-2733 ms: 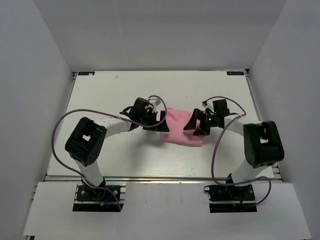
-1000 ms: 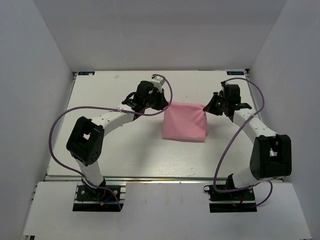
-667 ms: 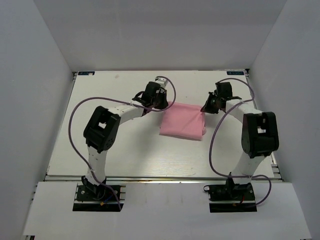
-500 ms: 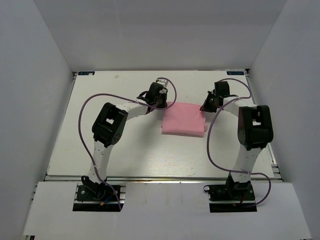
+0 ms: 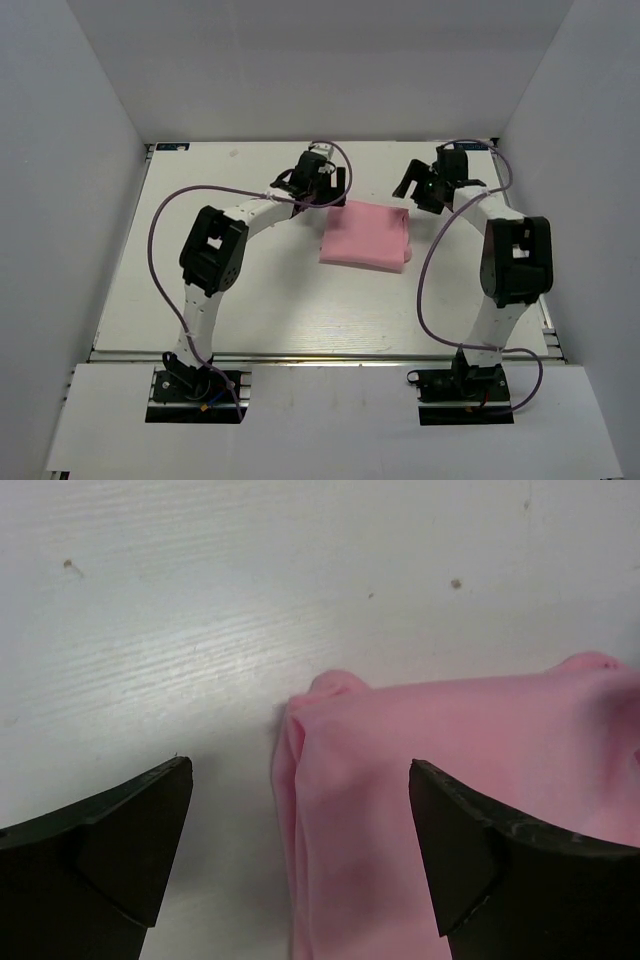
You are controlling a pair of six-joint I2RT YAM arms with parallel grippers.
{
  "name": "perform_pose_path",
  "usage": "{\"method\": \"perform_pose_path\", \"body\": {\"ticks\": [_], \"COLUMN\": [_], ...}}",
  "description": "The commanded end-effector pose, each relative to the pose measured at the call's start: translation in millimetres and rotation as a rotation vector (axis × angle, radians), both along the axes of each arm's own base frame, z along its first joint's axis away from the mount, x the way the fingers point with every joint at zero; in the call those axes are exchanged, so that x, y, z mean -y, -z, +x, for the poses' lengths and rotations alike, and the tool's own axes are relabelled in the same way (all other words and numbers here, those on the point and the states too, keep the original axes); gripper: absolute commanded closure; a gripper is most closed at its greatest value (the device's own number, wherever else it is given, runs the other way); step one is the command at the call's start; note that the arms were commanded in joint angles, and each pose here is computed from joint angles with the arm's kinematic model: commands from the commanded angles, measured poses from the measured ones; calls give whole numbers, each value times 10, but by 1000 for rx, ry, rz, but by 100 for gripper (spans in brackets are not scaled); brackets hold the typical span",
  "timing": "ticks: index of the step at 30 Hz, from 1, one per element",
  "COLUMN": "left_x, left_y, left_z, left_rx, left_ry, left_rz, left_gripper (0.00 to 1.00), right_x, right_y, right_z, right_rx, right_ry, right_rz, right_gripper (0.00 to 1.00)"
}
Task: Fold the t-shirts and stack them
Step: Smooth out wrinkles on the folded tshirt
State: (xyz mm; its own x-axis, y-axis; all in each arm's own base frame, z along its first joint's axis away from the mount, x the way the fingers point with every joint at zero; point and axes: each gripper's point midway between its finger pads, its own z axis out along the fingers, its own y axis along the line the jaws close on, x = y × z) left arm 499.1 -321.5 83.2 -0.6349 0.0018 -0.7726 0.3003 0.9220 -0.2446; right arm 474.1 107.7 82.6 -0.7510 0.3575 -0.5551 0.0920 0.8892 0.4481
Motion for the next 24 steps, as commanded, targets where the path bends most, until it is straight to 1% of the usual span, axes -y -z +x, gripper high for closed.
{"method": "perform_pose_path", "body": {"ticks": [1,2,3,5,6,7,8,9,10,11,12,13,17,18,19,20,21,22,24], "left_x": [-104,-96,-42,-36,13,36,36,24,-10,2,-20,18,83,102,99,101,158,152,180], "left_y": [-574,-561,-471,-473,-355,-329,-235,-197,-62,-62,62,64,286,322,368,454,415,494,552], "left_z": [-167,-225,-310,-384,-487,-545,-579,-599,-650,-660,-694,-724,-723,-729,-734,-724,-729,-738,-774], "left_rx": [54,47,37,17,-24,-47,-75,-83,-115,-118,-143,-143,-189,-202,-217,-225,-216,-229,-232], "left_ry": [6,34,71,100,136,159,167,167,166,173,172,182,183,191,190,196,206,205,224], "left_rz": [-41,-39,-26,-22,-6,-13,-5,-1,17,12,25,26,44,44,52,64,60,67,83], "left_gripper": [1,1,1,1,1,1,1,1,1,1,1,1,1,5,11,15,19,29,37], "right_x": [-9,-15,20,20,31,45,51,53,66,57,45,56,63,69,66,64,71,79,49], "right_y": [-553,-657,-619,-651,-672,-684,-648,-745,-659,-717,-761,-727,-769,-811,-789,-803,-803,-818,-855], "right_z": [-108,-169,-297,-372,-488,-521,-582,-632,-700,-734,-766,-818,-914,-939,-959,-971,-996,-1000,-1019], "right_rx": [125,146,138,148,148,151,138,160,138,152,162,156,166,178,172,176,174,179,183], "right_ry": [-24,-24,-19,-22,-21,-21,-20,-21,-21,-23,-26,-24,-28,-27,-31,-32,-32,-30,-47], "right_rz": [11,14,15,19,17,14,13,14,17,23,26,27,31,34,30,26,26,25,33], "right_gripper": [10,10,10,10,10,10,10,10,10,10,10,10,10,10,10,10,10,10,10]}}
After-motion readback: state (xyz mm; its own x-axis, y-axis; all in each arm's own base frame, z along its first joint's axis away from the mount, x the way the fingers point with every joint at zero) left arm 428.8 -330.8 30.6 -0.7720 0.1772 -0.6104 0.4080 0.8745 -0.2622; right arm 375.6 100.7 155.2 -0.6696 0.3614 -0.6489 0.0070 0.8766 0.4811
